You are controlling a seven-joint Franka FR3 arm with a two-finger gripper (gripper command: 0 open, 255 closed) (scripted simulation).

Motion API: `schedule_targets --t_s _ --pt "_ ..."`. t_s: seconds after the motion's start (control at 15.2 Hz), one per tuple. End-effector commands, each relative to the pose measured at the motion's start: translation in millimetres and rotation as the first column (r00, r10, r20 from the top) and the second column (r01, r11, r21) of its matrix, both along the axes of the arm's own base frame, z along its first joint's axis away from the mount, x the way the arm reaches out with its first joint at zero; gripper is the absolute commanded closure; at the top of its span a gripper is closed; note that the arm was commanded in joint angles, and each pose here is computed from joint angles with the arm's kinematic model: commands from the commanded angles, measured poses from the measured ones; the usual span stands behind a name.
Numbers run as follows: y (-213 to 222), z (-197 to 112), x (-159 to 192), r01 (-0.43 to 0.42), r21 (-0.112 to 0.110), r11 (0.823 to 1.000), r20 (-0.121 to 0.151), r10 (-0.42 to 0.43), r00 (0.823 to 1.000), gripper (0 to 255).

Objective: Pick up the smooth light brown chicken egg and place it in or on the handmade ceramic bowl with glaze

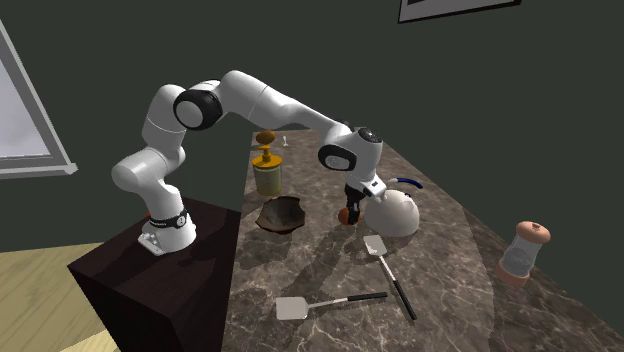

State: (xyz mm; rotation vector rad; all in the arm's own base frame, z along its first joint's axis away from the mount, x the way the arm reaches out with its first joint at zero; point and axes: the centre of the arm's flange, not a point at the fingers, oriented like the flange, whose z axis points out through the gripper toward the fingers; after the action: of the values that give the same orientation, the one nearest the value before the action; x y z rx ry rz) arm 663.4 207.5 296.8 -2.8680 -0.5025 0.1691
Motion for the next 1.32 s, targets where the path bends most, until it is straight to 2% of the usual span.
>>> schedule_targets --t_s 0.0,0.13,1.25 --pt "0 0 0 0.0 0.0 1.0 -0.001 0.0 1.0 255" --pt "0 0 0 0.0 0.0 1.0 -0.001 0.0 1.0 255" --pt "0 89 0 0.0 0.0 1.0 -0.001 0.0 1.0 255"
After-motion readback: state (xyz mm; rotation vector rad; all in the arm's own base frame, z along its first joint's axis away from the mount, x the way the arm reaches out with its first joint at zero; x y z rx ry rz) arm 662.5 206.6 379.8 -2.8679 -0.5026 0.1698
